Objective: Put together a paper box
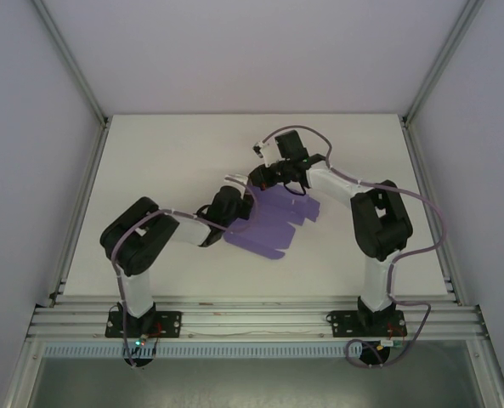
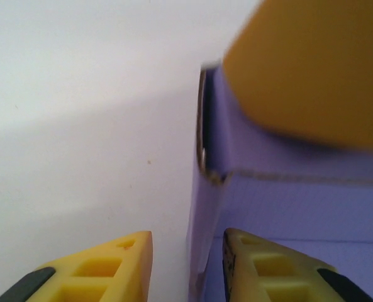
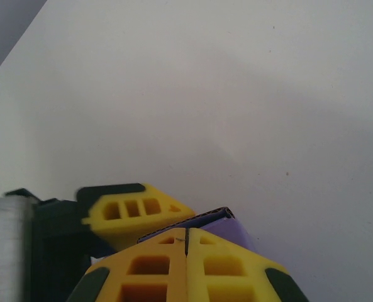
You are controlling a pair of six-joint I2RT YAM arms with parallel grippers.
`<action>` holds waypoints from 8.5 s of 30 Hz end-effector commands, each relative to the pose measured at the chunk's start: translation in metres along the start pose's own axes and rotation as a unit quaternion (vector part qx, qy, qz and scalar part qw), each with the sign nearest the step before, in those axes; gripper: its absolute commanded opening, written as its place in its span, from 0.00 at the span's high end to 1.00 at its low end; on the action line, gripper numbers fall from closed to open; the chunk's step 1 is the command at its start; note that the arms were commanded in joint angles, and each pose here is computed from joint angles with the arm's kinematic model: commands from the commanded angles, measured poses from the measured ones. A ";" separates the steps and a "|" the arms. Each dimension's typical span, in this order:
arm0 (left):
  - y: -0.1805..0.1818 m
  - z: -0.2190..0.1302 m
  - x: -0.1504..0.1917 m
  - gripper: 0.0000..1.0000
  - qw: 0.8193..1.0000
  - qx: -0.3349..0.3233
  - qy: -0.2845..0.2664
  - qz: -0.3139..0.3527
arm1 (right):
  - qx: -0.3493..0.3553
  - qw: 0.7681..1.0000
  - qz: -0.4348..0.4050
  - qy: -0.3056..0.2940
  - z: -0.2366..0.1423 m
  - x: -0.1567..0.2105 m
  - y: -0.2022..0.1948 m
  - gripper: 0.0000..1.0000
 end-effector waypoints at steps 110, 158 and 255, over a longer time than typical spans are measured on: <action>0.023 -0.046 -0.069 1.00 0.986 -0.086 -0.055 -0.133 | 0.320 0.942 0.060 -0.076 -0.173 0.022 -0.022 0.00; 0.041 -0.049 -0.060 1.00 0.989 -0.012 0.001 -0.147 | 0.085 0.988 0.069 -0.108 -0.157 0.000 -0.003 0.01; 0.047 -0.058 -0.071 1.00 0.981 -0.066 -0.029 -0.178 | 0.316 0.928 0.116 -0.157 -0.173 0.049 -0.013 0.00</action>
Point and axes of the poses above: each hand's point on the last joint's axis, 136 mm out from that joint toward the fingers, its own z axis out along the fingers, its own y axis along the line the jaws close on, x = y × z, the point moved 4 cm from there along -z, back along the fingers, and after that the axes turned 13 degrees about -z, right-handed, at the moved point
